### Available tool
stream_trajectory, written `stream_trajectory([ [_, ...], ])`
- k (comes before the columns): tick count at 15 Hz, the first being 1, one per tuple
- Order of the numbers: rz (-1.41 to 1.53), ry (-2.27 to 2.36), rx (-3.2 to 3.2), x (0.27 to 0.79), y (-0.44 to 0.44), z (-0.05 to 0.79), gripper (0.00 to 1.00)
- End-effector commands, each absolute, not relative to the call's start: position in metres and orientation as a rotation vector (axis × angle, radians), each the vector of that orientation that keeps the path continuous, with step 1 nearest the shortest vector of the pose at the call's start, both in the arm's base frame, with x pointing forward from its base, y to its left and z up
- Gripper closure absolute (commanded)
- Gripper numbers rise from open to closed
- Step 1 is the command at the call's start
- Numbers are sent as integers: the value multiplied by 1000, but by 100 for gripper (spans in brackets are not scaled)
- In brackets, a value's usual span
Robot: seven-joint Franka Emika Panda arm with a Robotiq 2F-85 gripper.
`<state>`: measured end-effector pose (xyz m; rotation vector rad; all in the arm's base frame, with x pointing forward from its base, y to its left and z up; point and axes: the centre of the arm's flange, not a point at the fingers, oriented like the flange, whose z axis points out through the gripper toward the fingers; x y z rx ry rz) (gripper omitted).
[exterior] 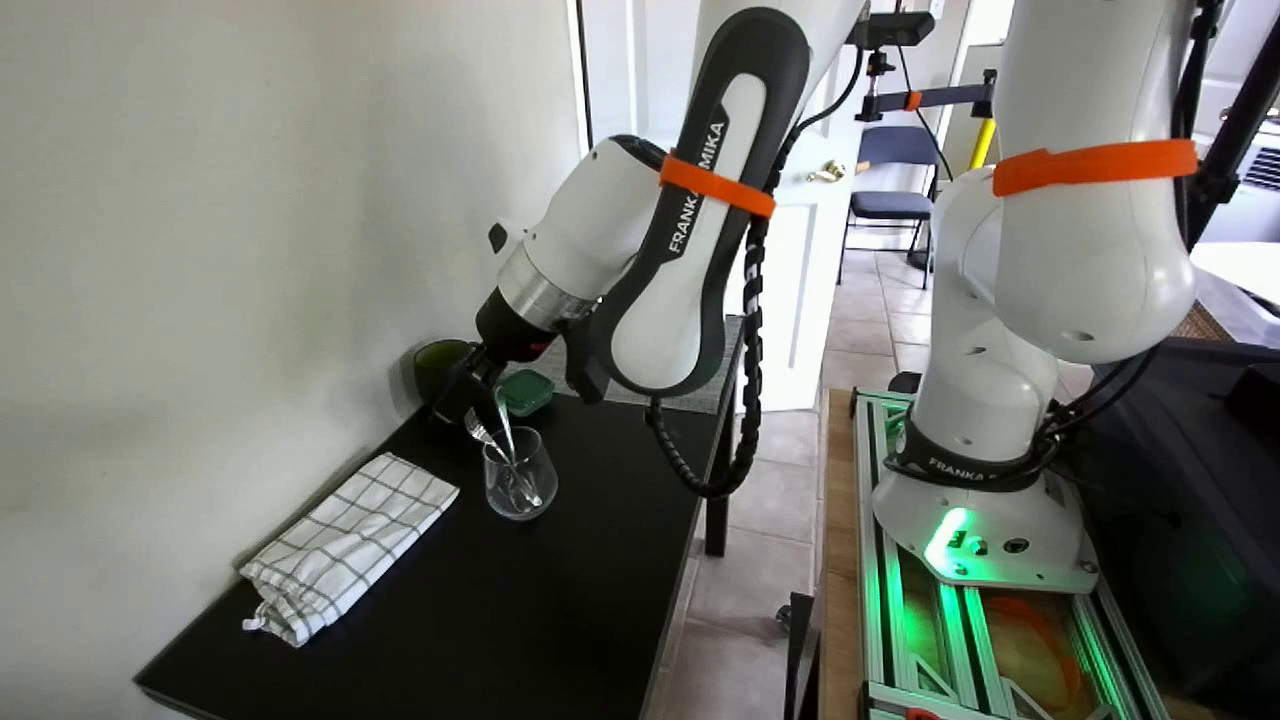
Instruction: Place the cutlery in the cup
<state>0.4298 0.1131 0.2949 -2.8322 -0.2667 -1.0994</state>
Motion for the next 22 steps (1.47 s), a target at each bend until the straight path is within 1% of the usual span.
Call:
stream_trajectory([
  [1,-989,-344,-2870,413,97,335,0],
  [9,-694,-449,-3012,424,71,391,0],
  [15,-498,-409,-3053,437,44,404,0],
  [16,-560,-391,-3035,434,52,399,0],
  [22,-535,-380,-3041,436,46,401,0],
])
